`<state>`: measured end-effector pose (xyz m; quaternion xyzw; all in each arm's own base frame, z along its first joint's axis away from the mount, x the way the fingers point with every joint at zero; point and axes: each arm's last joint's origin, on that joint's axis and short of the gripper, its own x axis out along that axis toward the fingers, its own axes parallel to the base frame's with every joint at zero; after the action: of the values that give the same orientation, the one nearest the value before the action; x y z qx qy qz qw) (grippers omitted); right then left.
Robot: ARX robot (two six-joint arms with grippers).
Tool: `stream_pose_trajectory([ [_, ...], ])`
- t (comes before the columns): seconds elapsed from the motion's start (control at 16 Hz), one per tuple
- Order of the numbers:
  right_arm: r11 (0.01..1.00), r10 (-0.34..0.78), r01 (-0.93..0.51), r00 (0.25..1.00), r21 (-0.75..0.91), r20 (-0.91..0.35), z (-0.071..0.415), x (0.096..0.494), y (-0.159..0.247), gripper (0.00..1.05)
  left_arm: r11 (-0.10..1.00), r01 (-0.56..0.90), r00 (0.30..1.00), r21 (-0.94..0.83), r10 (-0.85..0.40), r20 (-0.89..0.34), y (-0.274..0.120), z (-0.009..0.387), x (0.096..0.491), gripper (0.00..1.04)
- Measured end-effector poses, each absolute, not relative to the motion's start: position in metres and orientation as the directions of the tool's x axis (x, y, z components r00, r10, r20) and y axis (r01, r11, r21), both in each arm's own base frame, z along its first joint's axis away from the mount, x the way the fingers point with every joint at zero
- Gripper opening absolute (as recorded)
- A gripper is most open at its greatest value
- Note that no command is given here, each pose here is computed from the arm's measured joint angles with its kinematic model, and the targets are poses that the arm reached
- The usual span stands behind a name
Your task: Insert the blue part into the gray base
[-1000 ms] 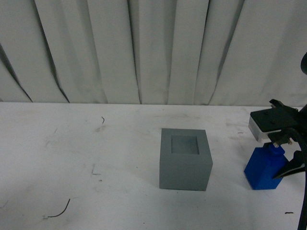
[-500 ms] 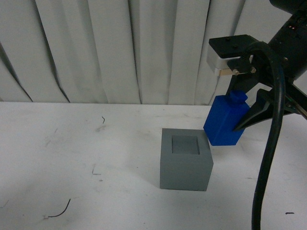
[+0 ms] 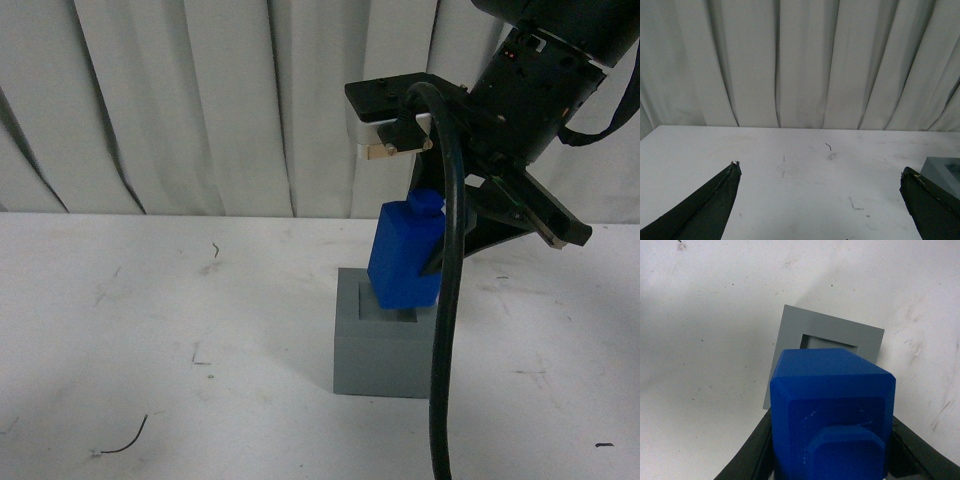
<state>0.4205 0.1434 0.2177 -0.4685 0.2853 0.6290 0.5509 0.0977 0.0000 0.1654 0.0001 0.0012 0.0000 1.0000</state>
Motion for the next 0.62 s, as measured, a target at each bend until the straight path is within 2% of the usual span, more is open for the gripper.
stream_pose_trajectory([
  [0.62,-0.153,0.391,-0.980,0.055,-0.124,-0.919,0.192,0.425,0.153,0.47,1.000,0.000,1.000,0.000,0.000,-0.002,0.000,0.165,0.098,0.98],
])
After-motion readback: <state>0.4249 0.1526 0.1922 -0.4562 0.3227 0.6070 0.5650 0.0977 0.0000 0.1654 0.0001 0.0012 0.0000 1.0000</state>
